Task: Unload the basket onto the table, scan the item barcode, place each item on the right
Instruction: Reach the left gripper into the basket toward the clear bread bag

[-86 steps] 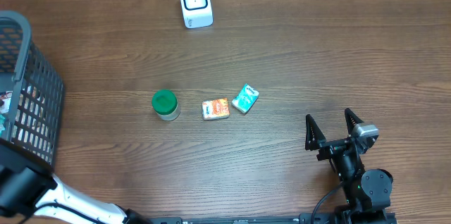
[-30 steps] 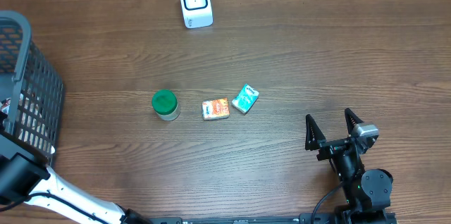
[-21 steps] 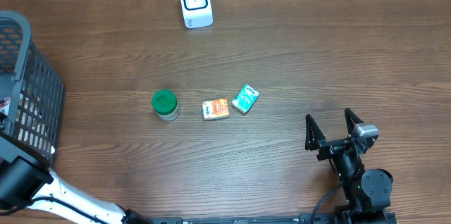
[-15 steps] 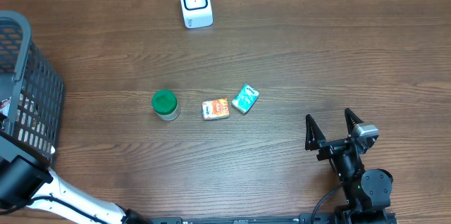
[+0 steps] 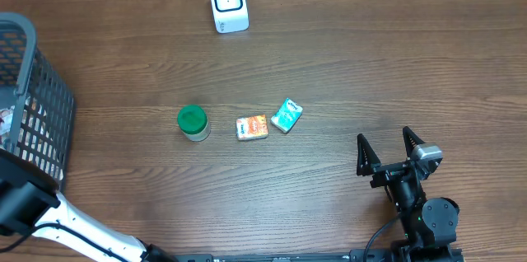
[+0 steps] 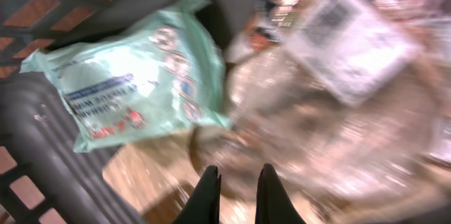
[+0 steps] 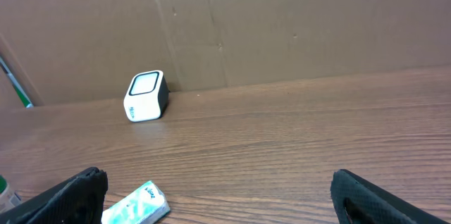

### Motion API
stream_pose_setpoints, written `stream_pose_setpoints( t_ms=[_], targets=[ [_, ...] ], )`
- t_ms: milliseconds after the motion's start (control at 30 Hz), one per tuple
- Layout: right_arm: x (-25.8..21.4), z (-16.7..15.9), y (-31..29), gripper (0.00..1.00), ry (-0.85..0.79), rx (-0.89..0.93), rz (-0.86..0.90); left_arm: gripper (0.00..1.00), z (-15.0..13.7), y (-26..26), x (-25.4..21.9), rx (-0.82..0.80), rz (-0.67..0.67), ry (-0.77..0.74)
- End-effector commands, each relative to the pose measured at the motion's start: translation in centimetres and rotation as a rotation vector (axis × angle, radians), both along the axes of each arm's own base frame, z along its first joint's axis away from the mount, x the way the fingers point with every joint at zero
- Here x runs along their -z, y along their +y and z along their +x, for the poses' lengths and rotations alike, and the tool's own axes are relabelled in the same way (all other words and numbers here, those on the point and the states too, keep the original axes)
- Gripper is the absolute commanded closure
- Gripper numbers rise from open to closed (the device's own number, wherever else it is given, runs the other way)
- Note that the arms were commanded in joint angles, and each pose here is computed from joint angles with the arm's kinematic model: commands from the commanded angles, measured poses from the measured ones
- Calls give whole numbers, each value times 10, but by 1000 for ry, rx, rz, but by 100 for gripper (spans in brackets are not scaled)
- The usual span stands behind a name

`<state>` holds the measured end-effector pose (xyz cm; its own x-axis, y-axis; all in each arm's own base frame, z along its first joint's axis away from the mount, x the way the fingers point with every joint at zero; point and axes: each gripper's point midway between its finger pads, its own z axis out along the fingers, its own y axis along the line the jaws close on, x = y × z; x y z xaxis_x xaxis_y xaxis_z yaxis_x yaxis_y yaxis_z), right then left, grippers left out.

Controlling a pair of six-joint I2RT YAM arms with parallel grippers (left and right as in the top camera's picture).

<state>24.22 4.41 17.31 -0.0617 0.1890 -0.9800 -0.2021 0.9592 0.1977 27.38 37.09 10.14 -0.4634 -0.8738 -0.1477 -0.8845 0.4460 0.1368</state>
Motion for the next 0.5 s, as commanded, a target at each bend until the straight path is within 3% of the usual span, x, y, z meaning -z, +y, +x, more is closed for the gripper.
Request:
stream_pose_setpoints(
  t_ms=[0,67,100,167,233,333,467],
  targets=[
    [2,0,0,0,-4,5,-1,96,16,-12,-35,26,19,-92],
    [2,0,0,0,-4,5,-1,96,9,-14,-34,25,17,-58],
    [2,0,0,0,-4,5,-1,87,5,-15,-32,22,15,-34],
    [2,0,0,0,-4,5,-1,59,-5,-14,-28,15,18,10],
    [2,0,0,0,-4,5,-1,45,-8,-14,-23,19,15,21],
    [2,0,0,0,-4,5,-1,44,-3,-19,-14,47,-20,0],
    [2,0,0,0,-4,5,-1,45,27,-41,1,255,-136,-138]
  ],
)
